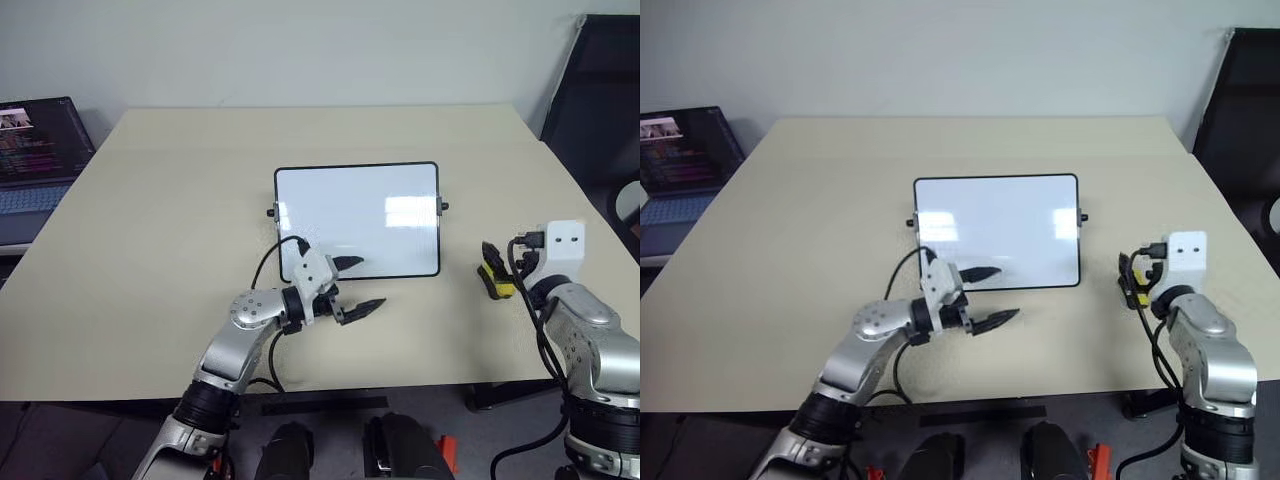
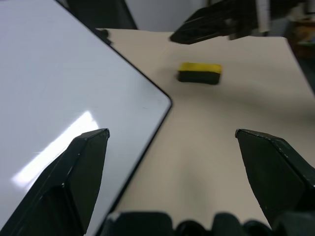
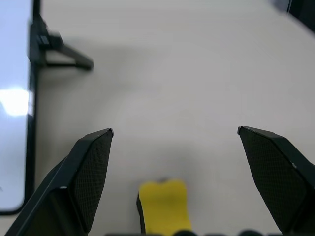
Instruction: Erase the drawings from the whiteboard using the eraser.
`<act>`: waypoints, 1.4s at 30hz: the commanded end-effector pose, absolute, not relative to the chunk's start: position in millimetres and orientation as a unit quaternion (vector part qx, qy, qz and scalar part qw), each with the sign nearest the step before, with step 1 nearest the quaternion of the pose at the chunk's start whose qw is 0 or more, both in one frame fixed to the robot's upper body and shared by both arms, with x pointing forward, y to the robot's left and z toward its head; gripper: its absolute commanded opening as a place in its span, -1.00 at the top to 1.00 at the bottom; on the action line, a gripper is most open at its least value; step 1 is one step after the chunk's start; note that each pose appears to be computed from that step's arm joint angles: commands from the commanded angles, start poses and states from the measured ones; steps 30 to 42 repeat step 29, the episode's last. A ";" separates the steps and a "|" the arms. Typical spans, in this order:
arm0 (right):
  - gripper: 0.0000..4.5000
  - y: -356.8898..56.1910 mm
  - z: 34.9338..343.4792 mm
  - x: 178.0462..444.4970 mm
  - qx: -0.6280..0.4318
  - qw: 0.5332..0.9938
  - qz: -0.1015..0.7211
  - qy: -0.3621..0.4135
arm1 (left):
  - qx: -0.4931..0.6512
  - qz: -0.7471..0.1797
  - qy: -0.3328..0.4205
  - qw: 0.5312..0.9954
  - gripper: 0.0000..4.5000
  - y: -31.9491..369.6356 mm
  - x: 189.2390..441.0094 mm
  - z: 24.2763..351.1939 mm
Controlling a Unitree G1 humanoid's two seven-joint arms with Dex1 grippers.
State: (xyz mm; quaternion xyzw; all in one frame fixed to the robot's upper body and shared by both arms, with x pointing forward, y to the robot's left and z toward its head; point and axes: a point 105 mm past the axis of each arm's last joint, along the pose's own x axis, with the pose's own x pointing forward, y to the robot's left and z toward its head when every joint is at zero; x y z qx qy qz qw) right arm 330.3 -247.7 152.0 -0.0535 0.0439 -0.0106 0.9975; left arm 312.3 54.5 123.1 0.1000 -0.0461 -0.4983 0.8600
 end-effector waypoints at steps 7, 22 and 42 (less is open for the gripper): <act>-0.98 -257.9 150.0 302.4 -0.092 0.995 -0.046 -0.012 | 0.105 -0.261 -0.066 0.957 -1.00 116.6 323.1 133.1; -0.98 -196.1 109.0 248.3 -0.061 0.998 -0.003 0.011 | 0.133 -0.035 0.035 0.990 -1.00 231.5 253.0 86.5; -0.98 -189.3 93.0 242.9 -0.053 0.998 0.011 0.043 | 0.131 -0.034 0.047 0.990 -1.00 223.6 235.1 90.5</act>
